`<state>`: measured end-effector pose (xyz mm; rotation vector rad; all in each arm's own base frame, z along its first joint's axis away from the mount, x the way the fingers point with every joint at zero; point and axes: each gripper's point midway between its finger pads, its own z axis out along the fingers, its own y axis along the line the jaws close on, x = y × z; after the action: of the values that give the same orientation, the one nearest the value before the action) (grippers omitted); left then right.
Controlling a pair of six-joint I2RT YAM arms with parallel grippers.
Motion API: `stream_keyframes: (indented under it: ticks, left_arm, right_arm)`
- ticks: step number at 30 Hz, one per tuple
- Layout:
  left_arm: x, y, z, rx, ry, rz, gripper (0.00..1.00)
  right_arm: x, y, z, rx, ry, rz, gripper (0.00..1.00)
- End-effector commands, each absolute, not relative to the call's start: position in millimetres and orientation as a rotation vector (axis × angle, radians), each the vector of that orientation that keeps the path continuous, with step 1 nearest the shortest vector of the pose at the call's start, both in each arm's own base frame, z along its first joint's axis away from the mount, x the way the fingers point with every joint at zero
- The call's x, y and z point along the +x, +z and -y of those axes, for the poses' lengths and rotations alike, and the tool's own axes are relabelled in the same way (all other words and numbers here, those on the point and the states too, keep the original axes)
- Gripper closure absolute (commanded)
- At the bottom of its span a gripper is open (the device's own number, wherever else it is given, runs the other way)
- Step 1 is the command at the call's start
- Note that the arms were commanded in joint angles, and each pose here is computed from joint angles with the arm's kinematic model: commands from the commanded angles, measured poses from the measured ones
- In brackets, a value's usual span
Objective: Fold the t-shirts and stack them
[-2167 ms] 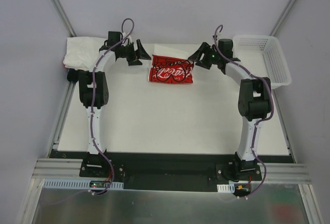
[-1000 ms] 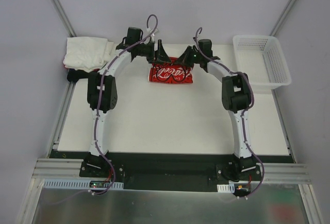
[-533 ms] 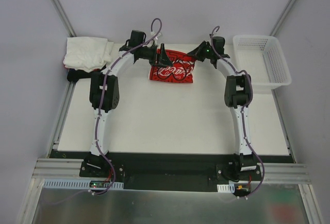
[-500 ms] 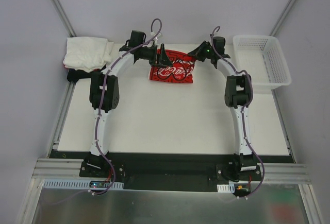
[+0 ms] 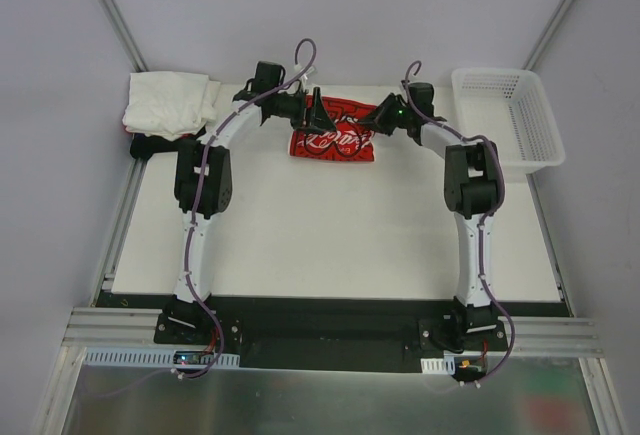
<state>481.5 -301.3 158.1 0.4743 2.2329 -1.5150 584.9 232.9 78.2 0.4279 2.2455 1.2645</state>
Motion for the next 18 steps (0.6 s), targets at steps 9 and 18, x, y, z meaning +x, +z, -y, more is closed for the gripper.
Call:
stream_keyframes:
  ticks: [9,18]
  left_arm:
    - [474,170,310,0.549,-1.495,-2.178,0.20]
    - [475,182,293,0.528,-1.459,-2.163,0.20]
  right_arm:
    - [531,93,-275,0.414,1.496,-2.154,0.99]
    - [551,58,-234,0.697,1.580,-2.066,0.99]
